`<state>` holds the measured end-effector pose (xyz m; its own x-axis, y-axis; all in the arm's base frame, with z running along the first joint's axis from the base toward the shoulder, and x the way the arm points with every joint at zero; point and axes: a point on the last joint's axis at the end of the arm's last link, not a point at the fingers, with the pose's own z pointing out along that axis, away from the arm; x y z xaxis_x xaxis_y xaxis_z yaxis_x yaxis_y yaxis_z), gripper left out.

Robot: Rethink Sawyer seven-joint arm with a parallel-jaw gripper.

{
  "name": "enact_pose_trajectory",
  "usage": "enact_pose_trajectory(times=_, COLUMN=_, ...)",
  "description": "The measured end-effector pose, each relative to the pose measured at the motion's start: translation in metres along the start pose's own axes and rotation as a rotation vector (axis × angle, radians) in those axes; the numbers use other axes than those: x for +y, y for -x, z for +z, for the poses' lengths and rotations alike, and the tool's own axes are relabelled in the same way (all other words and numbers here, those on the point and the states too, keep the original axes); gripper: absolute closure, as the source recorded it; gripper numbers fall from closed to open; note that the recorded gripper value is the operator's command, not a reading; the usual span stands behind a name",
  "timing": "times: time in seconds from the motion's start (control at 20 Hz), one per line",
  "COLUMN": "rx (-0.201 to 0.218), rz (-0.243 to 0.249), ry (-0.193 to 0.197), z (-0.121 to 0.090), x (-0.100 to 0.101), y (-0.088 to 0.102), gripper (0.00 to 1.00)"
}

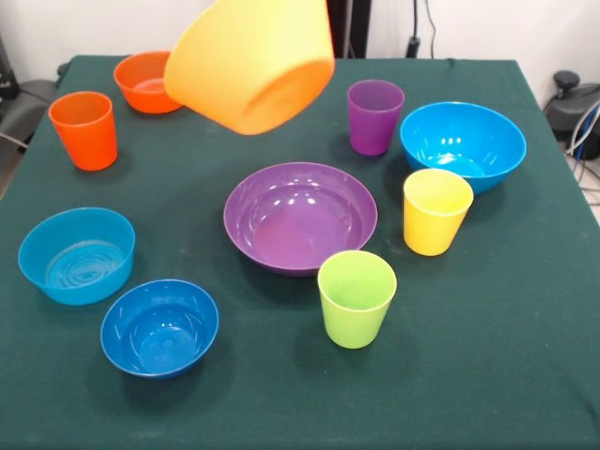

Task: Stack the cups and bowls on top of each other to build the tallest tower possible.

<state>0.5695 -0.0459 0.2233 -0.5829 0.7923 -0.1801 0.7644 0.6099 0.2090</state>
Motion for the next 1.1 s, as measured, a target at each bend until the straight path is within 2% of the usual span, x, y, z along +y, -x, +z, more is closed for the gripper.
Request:
enact_pose_trajectory(times=0.4, rx=0.109, rz=0.016, ry=0.11, z=0.002, x=0.031, y=-0.004, gripper=1.0)
enact_pose_trajectory(times=0.55, rx=0.143, rz=-0.004, ry=0.148, z=0.001, x=0.045, y=-0.01, gripper=1.0)
enact_pose_trajectory(times=1.0, rx=0.215, rz=-0.057, ry=0.231, z=-0.008, x=0.075, y=-0.026, gripper=1.0)
enact_pose_trajectory(times=1.1, rx=0.24, rz=-0.071, ry=0.262, z=-0.013, x=0.085, y=-0.029, gripper=1.0)
